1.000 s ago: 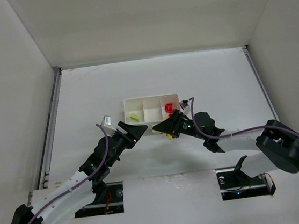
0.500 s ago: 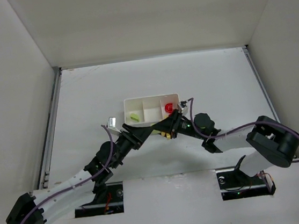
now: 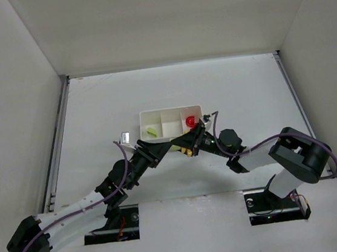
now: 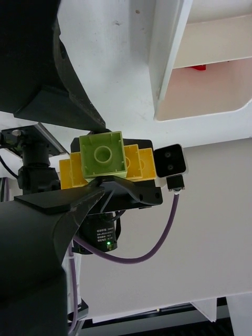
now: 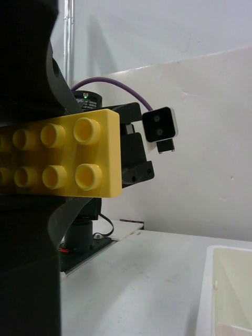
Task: Sort the legos into containers by color
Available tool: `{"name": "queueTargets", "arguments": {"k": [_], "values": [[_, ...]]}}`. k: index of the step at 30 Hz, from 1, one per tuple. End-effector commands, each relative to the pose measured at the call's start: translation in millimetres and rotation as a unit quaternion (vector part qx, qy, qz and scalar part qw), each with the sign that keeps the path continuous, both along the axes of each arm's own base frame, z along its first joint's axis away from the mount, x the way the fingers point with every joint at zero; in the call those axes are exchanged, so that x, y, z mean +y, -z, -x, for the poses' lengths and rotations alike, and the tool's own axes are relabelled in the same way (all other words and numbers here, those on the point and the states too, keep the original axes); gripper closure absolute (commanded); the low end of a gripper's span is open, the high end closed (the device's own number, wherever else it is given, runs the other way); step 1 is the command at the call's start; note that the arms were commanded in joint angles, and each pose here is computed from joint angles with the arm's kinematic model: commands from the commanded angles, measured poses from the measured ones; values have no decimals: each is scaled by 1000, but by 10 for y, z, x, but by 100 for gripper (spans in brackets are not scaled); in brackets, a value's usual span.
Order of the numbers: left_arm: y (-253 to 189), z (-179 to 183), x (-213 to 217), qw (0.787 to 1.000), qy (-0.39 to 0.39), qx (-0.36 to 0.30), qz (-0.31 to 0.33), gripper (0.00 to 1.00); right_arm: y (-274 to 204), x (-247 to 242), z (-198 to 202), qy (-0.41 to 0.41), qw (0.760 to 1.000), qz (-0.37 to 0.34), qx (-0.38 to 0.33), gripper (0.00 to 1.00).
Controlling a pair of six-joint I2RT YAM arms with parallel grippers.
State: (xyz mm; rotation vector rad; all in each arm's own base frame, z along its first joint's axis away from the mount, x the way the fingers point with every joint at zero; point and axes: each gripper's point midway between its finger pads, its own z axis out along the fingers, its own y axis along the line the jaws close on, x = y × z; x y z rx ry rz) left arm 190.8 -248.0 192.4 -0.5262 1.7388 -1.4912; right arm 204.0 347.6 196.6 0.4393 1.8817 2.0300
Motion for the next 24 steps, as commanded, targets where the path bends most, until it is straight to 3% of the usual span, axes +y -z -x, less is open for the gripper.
{"name": "queueTargets", "arguments": {"k": [1, 24], "values": [[-222, 4, -21, 999, 1, -22, 33, 57, -252, -9, 45, -7, 998, -47, -32, 58], [-190, 54, -38, 999, 9, -15, 37, 55, -318, -94, -77, 19, 997, -51, -47, 56]]}}
